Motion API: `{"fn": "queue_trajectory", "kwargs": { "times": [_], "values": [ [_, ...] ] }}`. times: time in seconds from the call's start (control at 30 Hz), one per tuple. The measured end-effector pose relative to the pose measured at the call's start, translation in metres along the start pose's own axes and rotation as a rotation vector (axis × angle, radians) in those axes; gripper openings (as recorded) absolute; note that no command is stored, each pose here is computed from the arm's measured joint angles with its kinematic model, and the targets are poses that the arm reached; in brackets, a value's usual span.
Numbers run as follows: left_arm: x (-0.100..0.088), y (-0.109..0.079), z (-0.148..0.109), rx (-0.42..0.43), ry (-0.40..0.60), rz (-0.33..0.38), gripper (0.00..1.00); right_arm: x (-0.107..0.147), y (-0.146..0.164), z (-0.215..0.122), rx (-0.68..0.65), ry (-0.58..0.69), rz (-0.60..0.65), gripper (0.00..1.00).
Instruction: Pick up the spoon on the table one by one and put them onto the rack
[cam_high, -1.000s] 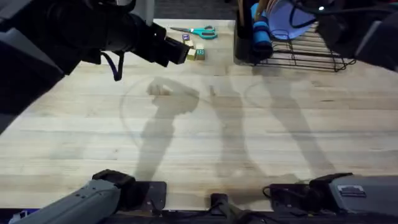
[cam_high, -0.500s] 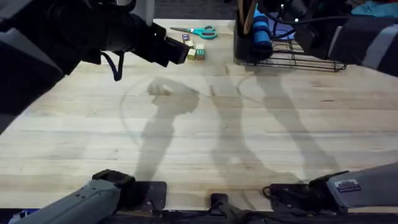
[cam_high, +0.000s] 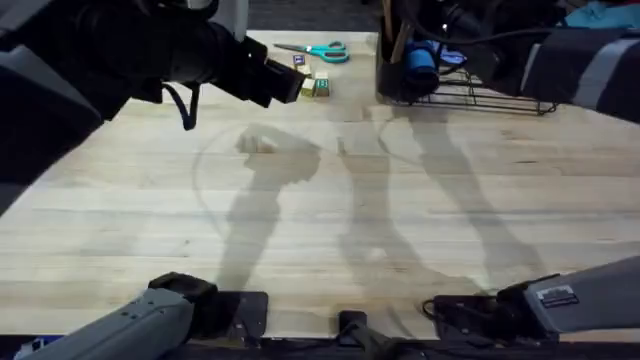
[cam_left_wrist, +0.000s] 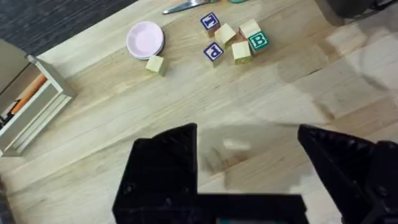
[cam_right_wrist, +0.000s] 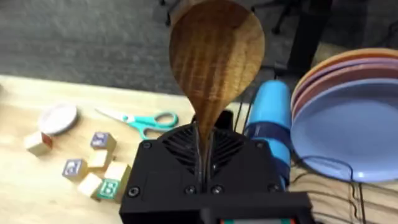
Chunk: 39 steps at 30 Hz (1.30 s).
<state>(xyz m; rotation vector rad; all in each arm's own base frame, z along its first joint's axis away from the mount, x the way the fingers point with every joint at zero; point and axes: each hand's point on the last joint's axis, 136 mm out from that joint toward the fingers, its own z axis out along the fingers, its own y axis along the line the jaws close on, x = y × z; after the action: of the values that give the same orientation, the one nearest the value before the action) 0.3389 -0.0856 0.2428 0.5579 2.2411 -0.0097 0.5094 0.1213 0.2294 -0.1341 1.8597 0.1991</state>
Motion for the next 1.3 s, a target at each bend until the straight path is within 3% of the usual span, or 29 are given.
{"fn": "queue_trajectory", "kwargs": {
  "times": [0.47,0.67,0.83,1.1,1.3],
  "values": [
    [0.000,0.000,0.000,0.000,0.000,0.000,0.993,0.044,-0.004,-0.003,0.015,0.179,-0.005,0.032],
    [0.000,0.000,0.000,0.000,0.000,0.000,0.993,0.045,-0.004,-0.004,0.016,0.191,-0.005,0.036],
    [0.000,0.000,0.000,0.000,0.000,0.000,0.993,0.045,-0.004,-0.004,0.015,0.192,-0.005,0.104],
    [0.000,0.000,0.000,0.000,0.000,0.000,0.993,0.050,-0.004,-0.004,0.014,0.210,-0.036,0.328],
    [0.000,0.000,0.000,0.000,0.000,0.000,0.993,0.050,-0.004,-0.004,0.013,0.212,-0.040,0.410]
  ]
}}
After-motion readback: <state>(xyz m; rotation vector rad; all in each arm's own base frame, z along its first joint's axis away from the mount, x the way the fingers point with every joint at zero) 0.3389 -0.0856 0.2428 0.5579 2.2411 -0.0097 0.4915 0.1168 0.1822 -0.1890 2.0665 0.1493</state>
